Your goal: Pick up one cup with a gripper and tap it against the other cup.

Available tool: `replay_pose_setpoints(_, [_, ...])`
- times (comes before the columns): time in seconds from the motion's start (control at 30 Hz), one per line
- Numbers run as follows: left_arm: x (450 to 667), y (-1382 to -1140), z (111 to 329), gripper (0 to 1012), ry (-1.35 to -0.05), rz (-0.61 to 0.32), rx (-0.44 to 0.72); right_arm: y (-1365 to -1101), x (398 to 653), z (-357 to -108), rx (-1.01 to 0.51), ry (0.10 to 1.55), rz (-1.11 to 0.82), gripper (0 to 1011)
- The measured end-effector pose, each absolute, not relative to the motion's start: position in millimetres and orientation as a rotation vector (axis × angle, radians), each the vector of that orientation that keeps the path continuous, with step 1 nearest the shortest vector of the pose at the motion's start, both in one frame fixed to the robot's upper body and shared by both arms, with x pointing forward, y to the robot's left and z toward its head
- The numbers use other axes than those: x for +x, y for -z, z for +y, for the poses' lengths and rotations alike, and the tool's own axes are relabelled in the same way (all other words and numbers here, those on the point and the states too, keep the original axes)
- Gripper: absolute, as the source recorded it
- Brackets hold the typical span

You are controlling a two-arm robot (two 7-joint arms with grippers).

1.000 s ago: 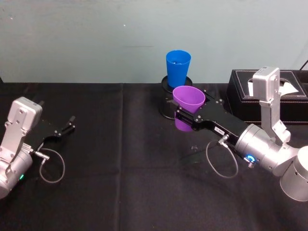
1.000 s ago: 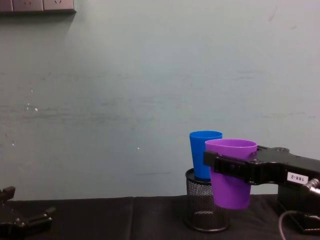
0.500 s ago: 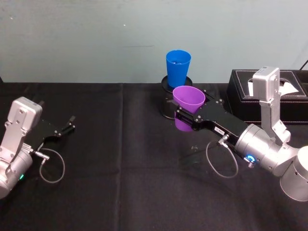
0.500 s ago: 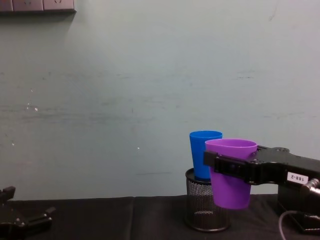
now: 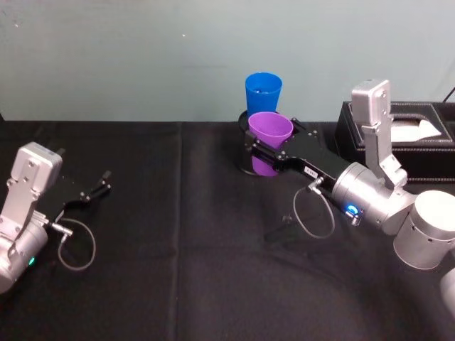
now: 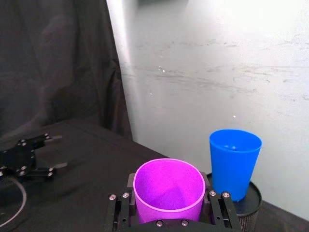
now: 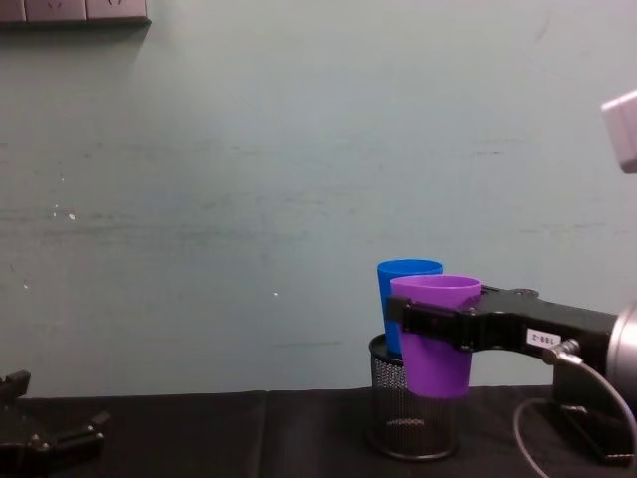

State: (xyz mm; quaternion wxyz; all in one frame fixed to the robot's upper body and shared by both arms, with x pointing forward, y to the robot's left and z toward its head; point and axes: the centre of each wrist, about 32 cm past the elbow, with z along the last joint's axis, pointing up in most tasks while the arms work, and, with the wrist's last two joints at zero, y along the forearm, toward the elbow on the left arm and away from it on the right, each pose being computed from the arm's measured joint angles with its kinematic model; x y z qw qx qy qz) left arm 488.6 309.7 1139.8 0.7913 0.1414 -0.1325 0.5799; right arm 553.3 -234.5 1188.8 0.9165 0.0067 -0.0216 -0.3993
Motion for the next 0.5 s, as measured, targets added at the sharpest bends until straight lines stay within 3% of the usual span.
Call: replay_pose_setpoints(0.5, [489,-1140,310,1000,-1.248,-0.285,0.304,-1187,593,-225,-0.002,0.86,-0.072,734])
